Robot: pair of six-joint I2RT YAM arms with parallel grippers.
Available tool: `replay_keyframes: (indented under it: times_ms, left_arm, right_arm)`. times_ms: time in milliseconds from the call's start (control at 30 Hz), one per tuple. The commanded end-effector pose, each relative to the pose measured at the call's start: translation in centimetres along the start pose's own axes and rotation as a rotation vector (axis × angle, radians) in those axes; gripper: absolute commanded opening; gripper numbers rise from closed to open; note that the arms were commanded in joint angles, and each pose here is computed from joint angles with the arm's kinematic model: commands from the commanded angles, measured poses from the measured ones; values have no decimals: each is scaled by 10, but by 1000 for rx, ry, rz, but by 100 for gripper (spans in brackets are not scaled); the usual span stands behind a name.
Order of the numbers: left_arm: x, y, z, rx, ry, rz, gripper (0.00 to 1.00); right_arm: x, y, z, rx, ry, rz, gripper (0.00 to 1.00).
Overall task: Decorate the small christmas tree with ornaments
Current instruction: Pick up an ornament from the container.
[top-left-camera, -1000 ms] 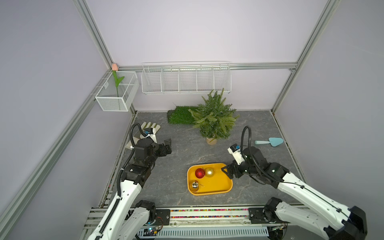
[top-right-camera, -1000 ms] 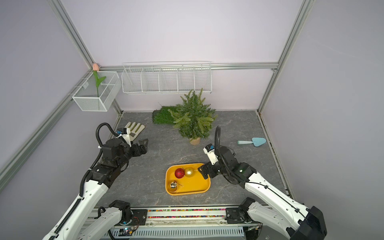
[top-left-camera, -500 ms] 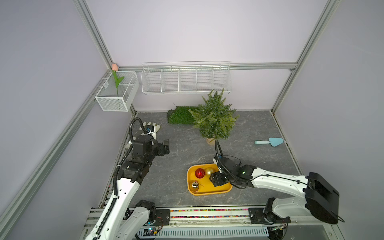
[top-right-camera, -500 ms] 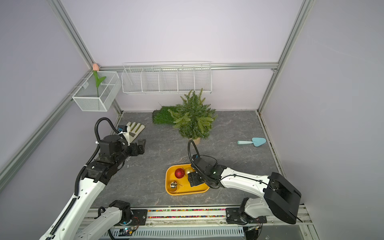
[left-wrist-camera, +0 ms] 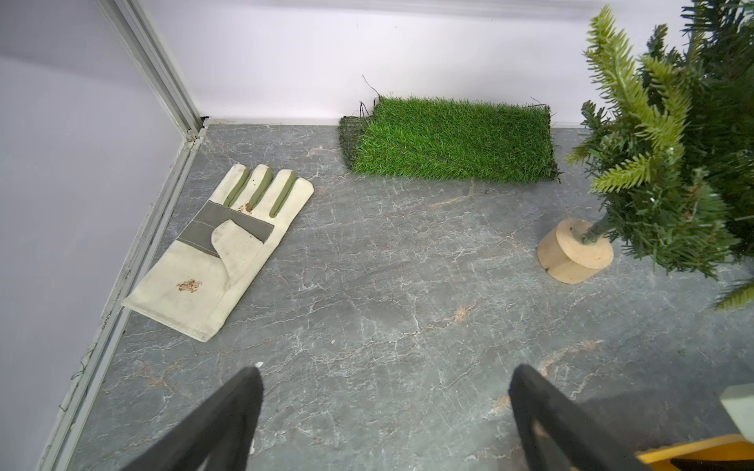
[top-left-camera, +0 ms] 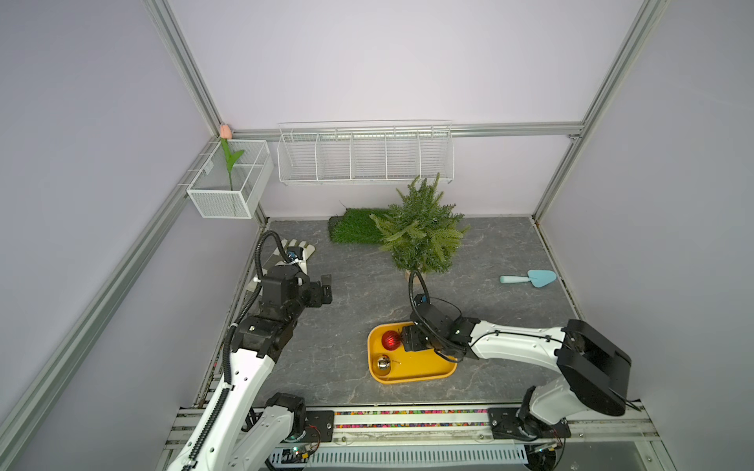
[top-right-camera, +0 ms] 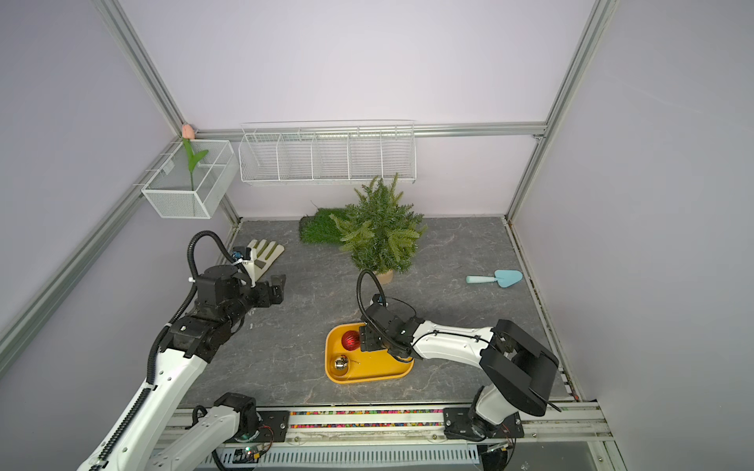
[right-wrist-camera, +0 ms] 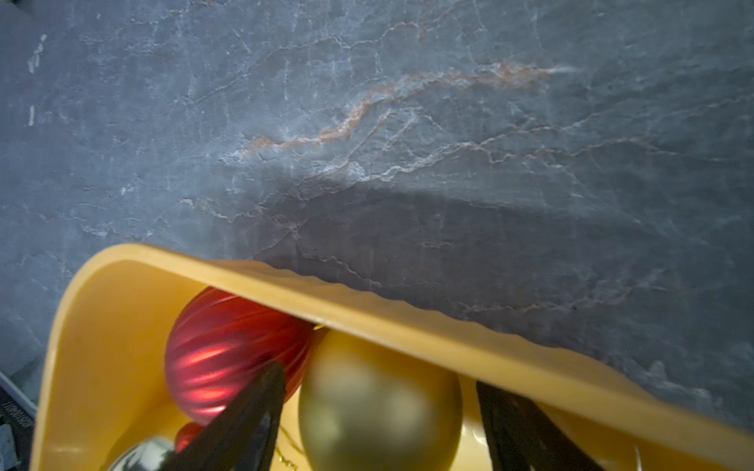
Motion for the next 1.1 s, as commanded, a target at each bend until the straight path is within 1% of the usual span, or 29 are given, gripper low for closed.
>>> replay_keyframes:
  times_ms: [0, 67, 200, 300, 433, 567, 667, 767, 900, 967, 1067]
  left_arm:
    - [2, 1, -9, 19, 36, 7, 96]
    - [2, 1, -9, 20, 37, 7, 96]
    - [1, 1, -9, 22, 36, 10, 96]
    - [1, 0, -8, 19, 29, 0, 96]
    - [-3, -9, -1, 14, -7, -73, 95]
    - [-12, -18, 13, -2, -91, -149, 94]
    - [-23, -28, 27, -3, -170, -238, 93]
    - [-37, -38, 45, 3, -262, -330, 91]
    - [-52, -50, 66, 8, -378, -433, 91]
    - [-60, -57, 77, 22, -424, -479, 90]
    - [-68, -77, 90, 92, -461, -572, 90]
  right_arm:
    - [5, 0, 0, 28, -6, -13, 75]
    - [8, 0, -1, 24, 10, -19, 75]
    - [4, 2, 1, 26, 3, -11, 68]
    - [-11, 4, 6, 17, -24, 0, 62]
    - [-41, 4, 12, -27, -50, 18, 61]
    - [-76, 1, 18, -82, -84, 30, 61]
    - [-107, -4, 25, -113, -118, 60, 60]
    - [-139, -6, 33, -154, -163, 132, 60]
    - [-179, -9, 46, -210, -259, 209, 60]
    - [-193, -9, 50, -251, -291, 252, 60]
    - [-212, -4, 57, -331, -365, 328, 61]
Point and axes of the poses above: each gripper's point midway between its finger pads, its own x axis out along the fingers, its own y axis along the line the jaws close on, z = x × y, the point moved 5 cm from there along -x, back along the fingers, and after that the axes turned 6 degrees about x, right-handed, at the moved point
